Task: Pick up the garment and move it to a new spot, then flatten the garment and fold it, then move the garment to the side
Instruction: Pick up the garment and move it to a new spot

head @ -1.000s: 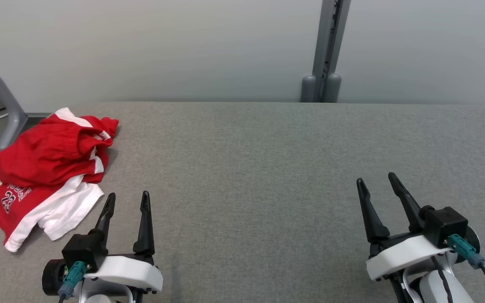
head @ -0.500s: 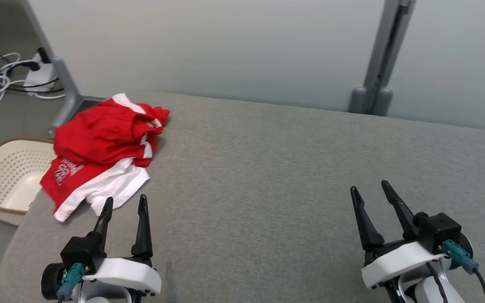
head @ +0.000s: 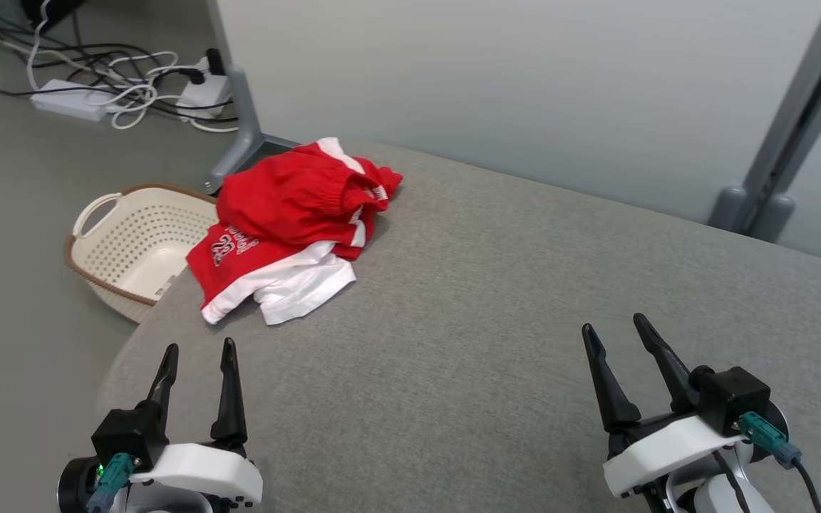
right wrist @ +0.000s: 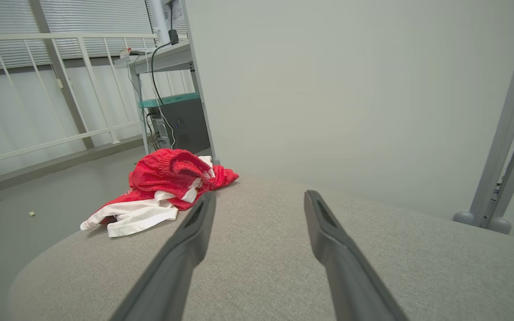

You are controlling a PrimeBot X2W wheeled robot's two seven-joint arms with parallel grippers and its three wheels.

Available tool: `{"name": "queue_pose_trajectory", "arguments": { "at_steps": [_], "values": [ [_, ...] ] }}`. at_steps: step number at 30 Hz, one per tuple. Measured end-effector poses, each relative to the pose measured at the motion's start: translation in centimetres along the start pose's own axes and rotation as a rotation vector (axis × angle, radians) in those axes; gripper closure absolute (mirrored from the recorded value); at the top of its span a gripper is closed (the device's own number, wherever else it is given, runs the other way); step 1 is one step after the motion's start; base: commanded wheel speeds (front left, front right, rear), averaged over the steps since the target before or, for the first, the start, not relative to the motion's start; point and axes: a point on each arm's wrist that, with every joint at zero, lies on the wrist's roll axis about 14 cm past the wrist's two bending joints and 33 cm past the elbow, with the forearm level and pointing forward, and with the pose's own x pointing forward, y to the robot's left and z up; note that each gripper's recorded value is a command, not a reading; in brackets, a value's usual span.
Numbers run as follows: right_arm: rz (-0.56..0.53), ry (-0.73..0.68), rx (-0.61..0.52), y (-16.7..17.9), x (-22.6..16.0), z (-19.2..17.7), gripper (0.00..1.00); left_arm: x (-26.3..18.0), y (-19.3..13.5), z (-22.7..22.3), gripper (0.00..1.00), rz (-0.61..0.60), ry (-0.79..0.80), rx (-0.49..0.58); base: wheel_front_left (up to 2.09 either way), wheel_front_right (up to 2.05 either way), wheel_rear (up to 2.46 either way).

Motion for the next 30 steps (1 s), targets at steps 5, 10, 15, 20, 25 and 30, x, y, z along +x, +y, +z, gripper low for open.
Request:
{"name": "queue_pose_trajectory", "arguments": {
  "at_steps": [5, 10, 15, 20, 25, 30],
  "values": [
    [0.052, 0.010, 0.005, 1.7, 0.8, -0.4, 0.00, -0.8, 1.8, 0.2, 0.00, 0.053, -0.006, 0.003, 0.00, 0.00, 0.00],
    [0.080, 0.012, 0.007, 2.7, 1.0, -0.4, 0.00, -1.1, 2.6, 0.4, 0.00, 0.071, -0.012, 0.001, 0.00, 0.00, 0.00],
    [0.081, 0.016, 0.008, 2.7, 0.8, -0.5, 0.00, -0.9, 2.5, 0.1, 0.00, 0.056, -0.001, -0.001, 0.00, 0.00, 0.00],
    [0.060, 0.021, 0.008, 1.9, 0.5, -0.7, 0.00, 1.8, 1.8, 1.6, 0.00, -0.027, 0.030, -0.021, 0.00, 0.00, 0.00],
    [0.030, 0.017, 0.004, 0.8, 0.2, -0.6, 0.00, 5.2, 1.5, 3.5, 0.00, -0.099, 0.106, 0.053, 0.00, 0.00, 0.00],
    [-0.005, 0.007, -0.002, -0.6, 0.0, -0.4, 0.00, 8.8, 0.2, 4.3, 0.00, -0.157, 0.234, 0.050, 0.00, 0.00, 0.00]
  ]
}}
